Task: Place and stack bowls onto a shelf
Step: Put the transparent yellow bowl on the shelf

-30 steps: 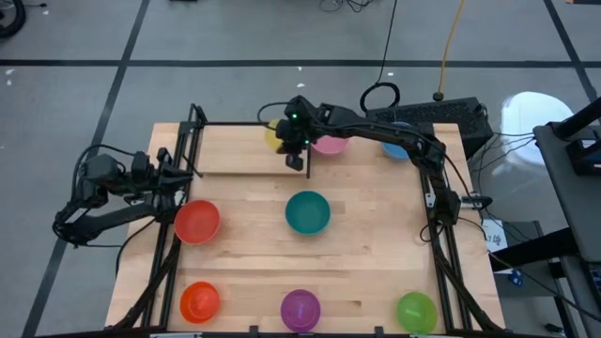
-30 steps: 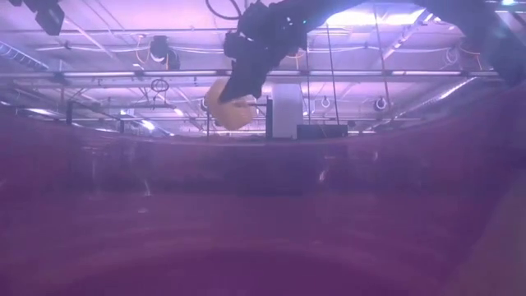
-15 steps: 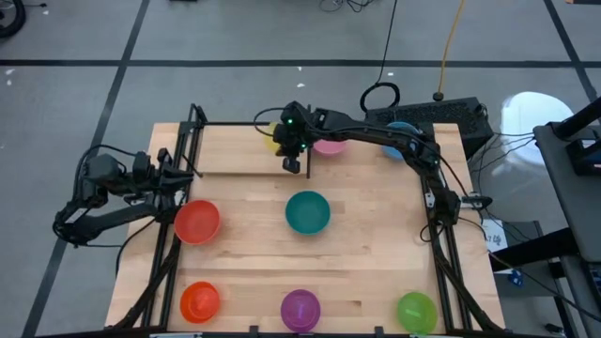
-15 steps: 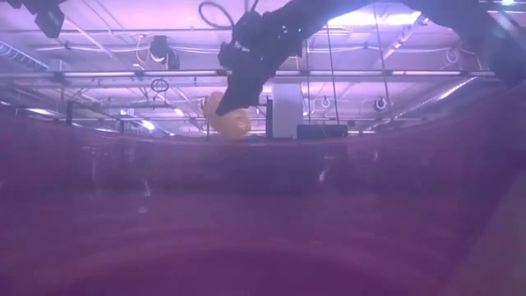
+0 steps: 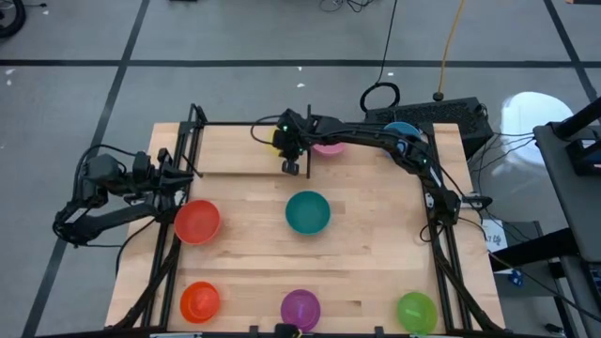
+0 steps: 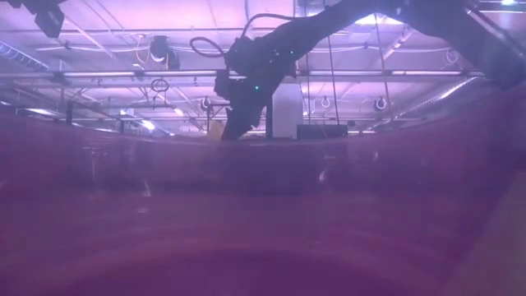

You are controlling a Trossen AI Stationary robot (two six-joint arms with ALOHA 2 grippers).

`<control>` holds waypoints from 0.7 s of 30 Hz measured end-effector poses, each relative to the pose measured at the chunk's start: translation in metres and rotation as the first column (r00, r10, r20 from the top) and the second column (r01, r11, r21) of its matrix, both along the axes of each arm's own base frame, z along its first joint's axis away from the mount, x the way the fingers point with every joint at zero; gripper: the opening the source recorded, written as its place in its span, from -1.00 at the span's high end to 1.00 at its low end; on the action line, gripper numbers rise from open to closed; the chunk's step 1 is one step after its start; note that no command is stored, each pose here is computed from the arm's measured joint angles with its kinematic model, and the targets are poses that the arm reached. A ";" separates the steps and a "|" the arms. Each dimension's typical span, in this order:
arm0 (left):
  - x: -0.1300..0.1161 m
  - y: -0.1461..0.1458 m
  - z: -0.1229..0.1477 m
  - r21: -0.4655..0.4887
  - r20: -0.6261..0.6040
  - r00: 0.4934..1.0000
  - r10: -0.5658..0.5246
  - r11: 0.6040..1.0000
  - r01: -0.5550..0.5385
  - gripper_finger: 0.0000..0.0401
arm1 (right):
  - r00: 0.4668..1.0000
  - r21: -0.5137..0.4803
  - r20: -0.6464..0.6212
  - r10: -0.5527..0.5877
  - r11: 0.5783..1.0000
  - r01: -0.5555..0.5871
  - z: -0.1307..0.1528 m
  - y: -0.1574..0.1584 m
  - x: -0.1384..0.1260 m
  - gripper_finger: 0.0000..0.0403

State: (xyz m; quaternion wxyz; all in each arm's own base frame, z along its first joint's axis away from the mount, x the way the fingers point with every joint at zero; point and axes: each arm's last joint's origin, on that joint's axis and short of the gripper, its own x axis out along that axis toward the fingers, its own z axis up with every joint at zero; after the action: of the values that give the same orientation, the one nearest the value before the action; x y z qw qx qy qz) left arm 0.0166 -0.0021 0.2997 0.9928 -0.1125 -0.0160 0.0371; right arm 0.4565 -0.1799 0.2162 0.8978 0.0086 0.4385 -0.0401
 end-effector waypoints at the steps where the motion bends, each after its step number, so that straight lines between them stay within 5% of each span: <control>1: 0.000 0.000 0.000 0.000 0.000 1.000 -0.001 1.000 0.001 0.67 | 1.000 -0.007 -0.008 -0.009 1.000 0.008 -0.001 -0.001 0.000 1.00; 21: 0.000 0.000 0.000 0.000 0.000 1.000 -0.001 1.000 0.001 0.67 | 1.000 -0.003 -0.018 -0.017 1.000 0.017 -0.004 -0.005 -0.002 1.00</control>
State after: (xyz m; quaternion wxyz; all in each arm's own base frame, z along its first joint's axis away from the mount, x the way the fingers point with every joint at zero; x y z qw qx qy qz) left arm 0.0167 -0.0021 0.2997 0.9928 -0.1125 -0.0161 0.0367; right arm 0.4544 -0.1849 0.2119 0.8935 0.0107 0.4463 -0.0483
